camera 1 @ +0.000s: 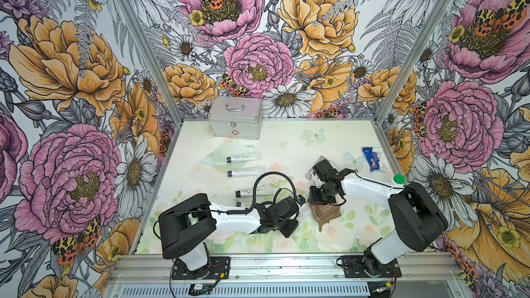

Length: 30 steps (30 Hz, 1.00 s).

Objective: Wipe the surface of the toothpaste tube
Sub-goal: Wipe the dirt from the toothpaste tube.

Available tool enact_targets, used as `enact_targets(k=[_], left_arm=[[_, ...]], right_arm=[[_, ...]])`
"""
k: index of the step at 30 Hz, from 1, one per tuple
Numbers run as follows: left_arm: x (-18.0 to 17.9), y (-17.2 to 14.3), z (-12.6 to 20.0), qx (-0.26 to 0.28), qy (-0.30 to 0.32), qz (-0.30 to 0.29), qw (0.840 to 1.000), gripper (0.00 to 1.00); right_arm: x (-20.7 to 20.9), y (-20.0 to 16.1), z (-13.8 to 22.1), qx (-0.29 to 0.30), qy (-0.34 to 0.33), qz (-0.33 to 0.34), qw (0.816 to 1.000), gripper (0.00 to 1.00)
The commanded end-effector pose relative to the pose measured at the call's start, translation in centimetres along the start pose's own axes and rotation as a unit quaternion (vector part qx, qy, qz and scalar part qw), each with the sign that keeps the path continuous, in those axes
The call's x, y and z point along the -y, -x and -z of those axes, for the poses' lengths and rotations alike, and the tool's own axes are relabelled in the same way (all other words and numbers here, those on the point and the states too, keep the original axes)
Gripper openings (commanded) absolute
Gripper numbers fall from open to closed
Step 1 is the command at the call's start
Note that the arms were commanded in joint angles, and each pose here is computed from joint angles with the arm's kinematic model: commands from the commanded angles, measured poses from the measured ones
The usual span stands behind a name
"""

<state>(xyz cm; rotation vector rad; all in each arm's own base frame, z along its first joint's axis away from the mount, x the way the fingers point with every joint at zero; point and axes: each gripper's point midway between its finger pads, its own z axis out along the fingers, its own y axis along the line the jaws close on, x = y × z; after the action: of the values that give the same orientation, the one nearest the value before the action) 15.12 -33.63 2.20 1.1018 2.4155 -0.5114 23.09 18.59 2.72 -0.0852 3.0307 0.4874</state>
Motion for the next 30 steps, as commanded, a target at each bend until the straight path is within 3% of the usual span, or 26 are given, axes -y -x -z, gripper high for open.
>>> enact_targets(k=[1, 7, 19, 30], left_arm=[[-0.4, 0.9, -0.1, 0.014, 0.008, -0.002, 1.0, 0.34], [-0.3, 1.0, 0.0, 0.016, 0.007, -0.004, 1.0, 0.34], [-0.8, 0.5, 0.7, 0.018, 0.014, 0.0, 1.0, 0.34], [-0.8, 0.8, 0.3, 0.018, 0.015, 0.0, 1.0, 0.34]], right_arm=[[-1.4, -3.7, -0.3, -0.056, 0.019, -0.003, 0.998, 0.0], [-0.3, -4.4, -1.2, -0.068, -0.008, 0.001, 0.998, 0.0], [6.4, -1.2, -1.3, -0.042, -0.096, -0.037, 0.994, 0.0], [-0.3, -2.7, -0.4, -0.048, -0.005, -0.006, 0.999, 0.0]])
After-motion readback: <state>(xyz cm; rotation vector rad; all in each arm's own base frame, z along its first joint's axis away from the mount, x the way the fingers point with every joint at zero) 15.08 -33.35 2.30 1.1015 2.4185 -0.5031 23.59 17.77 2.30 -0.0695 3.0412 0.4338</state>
